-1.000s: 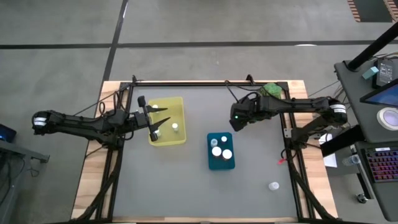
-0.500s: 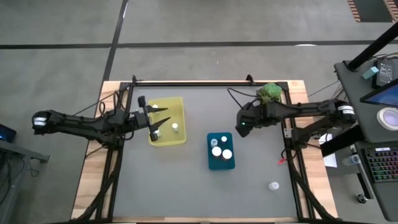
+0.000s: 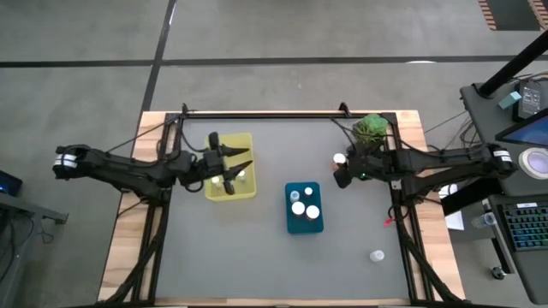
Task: Pick and place medicine bottles into bin by pill shape (circle, oval)
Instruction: Put the orange tablet bottle into the blue bin
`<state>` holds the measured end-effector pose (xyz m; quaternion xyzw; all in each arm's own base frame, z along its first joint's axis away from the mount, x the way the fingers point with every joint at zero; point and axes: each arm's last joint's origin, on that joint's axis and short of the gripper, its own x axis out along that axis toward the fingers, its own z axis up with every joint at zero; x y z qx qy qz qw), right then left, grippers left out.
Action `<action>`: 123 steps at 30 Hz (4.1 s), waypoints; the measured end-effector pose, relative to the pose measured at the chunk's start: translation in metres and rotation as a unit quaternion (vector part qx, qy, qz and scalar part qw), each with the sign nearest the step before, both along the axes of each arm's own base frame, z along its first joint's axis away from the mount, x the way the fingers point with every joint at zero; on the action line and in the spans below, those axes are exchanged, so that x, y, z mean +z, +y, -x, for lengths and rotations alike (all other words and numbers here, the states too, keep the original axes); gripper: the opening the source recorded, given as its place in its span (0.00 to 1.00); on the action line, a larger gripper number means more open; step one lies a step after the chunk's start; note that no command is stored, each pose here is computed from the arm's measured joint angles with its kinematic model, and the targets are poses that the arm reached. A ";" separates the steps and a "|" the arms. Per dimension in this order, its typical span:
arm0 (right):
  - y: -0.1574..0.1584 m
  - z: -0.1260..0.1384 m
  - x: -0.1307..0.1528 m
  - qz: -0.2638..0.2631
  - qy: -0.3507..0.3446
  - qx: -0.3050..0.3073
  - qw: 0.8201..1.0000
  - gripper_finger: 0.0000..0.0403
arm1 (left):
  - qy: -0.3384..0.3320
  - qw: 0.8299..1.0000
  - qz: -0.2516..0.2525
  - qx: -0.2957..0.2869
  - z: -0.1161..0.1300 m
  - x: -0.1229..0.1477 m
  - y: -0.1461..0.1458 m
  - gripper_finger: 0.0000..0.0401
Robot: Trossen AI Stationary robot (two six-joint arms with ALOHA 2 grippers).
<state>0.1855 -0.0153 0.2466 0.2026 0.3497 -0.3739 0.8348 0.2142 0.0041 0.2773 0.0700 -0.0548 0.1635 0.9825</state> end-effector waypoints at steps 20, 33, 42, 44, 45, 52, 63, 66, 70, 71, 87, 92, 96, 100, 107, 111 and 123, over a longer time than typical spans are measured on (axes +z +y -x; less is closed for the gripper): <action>-0.007 -0.025 -0.030 -0.066 -0.051 -0.205 0.975 0.75 | 0.017 1.000 -0.012 0.002 -0.038 0.014 -0.001 0.39; -0.011 -0.036 -0.058 -0.037 -0.018 -0.283 0.958 0.77 | 0.053 0.996 -0.070 0.009 -0.032 0.013 -0.001 0.39; -0.022 -0.041 -0.074 -0.018 0.008 -0.312 0.950 0.78 | 0.061 0.994 -0.085 0.010 -0.030 0.013 -0.001 0.39; -0.023 -0.043 -0.077 -0.016 0.016 -0.315 0.949 0.78 | 0.061 0.994 -0.086 0.010 -0.030 0.013 -0.001 0.39; -0.024 -0.043 -0.079 -0.015 0.020 -0.316 0.948 0.78 | 0.061 0.994 -0.086 0.010 -0.030 0.013 -0.001 0.39; -0.026 -0.050 -0.091 -0.011 0.032 -0.314 0.949 0.77 | 0.061 0.994 -0.086 0.010 -0.030 0.014 -0.001 0.39; -0.027 -0.056 -0.098 0.002 0.027 -0.309 0.951 0.74 | 0.063 0.994 -0.087 0.010 -0.030 0.013 -0.001 0.39; -0.027 -0.057 -0.097 0.002 0.023 -0.309 0.951 0.70 | 0.064 0.994 -0.089 0.010 -0.030 0.013 -0.001 0.39; -0.027 -0.057 -0.097 0.001 0.023 -0.308 0.951 0.61 | 0.065 0.994 -0.089 0.010 -0.030 0.013 -0.001 0.39; -0.027 -0.057 -0.097 0.001 0.023 -0.308 0.951 0.59 | 0.064 0.994 -0.089 0.010 -0.030 0.013 -0.001 0.39; -0.026 -0.055 -0.088 0.007 0.026 -0.280 0.960 0.53 | 0.066 0.994 -0.089 0.010 -0.030 0.012 -0.001 0.39; -0.024 -0.053 -0.068 0.014 0.013 -0.245 0.969 0.53 | 0.066 0.994 -0.089 0.010 -0.030 0.012 -0.001 0.39; -0.018 -0.057 -0.043 0.025 -0.002 -0.187 0.982 0.53 | 0.067 0.994 -0.089 0.010 -0.030 0.012 -0.001 0.39; -0.010 -0.063 -0.014 0.018 -0.009 -0.099 0.995 0.53 | 0.067 0.994 -0.089 0.010 -0.030 0.012 -0.001 0.39; 0.012 -0.075 0.023 -0.015 -0.014 0.099 0.995 0.53 | 0.067 0.994 -0.089 0.010 -0.030 0.012 -0.001 0.39; 0.029 -0.080 0.032 -0.026 -0.026 0.197 0.980 0.53 | 0.068 0.994 -0.088 0.010 -0.030 0.012 -0.001 0.39; 0.076 -0.094 0.022 0.012 -0.104 0.408 0.907 0.53 | 0.068 0.994 -0.087 0.010 -0.030 0.011 -0.001 0.39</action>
